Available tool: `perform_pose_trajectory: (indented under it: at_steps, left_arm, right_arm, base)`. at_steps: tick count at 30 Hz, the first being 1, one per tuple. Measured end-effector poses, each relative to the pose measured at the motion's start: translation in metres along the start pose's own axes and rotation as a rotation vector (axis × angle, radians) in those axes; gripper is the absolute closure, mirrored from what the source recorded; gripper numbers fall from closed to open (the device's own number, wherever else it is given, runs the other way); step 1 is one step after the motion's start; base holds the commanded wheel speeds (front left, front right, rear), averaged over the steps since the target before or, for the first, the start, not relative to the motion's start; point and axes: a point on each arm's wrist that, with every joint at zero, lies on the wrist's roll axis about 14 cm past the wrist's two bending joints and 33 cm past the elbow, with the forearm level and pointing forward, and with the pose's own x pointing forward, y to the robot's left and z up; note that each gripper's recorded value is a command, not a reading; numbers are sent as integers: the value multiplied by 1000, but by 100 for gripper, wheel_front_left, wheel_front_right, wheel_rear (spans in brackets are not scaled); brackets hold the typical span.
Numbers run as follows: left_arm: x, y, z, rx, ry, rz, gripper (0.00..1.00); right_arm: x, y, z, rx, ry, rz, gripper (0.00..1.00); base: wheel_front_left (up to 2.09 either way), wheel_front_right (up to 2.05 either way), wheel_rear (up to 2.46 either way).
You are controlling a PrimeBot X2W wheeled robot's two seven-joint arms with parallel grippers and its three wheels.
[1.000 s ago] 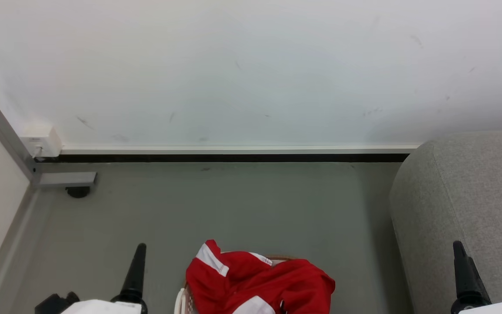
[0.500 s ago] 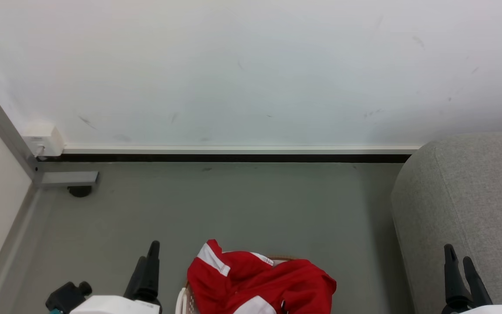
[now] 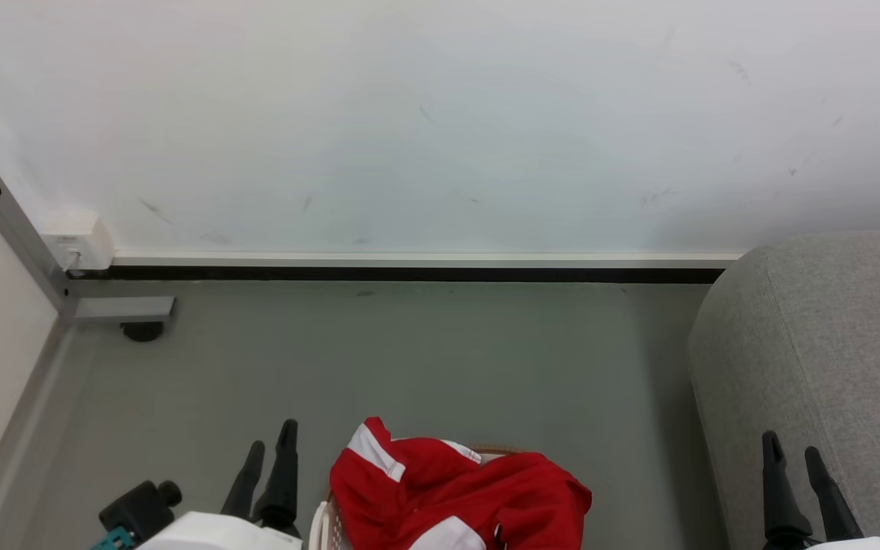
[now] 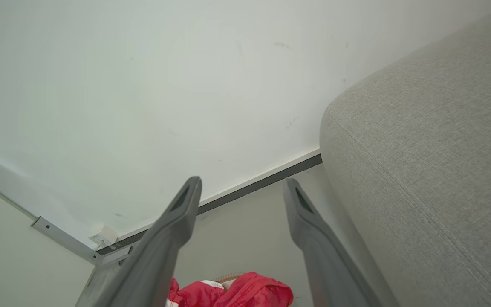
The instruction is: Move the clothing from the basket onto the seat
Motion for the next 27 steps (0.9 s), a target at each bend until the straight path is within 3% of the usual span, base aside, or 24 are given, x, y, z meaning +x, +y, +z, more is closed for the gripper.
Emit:
perform_pose_trajectory:
  at_steps: [27]
  left_arm:
    - [2, -10, -3, 343, -7, -62, 0]
  right_arm:
    - [-1, 10, -14, -267, 22, 63, 0]
  base:
    - [0, 0, 0]
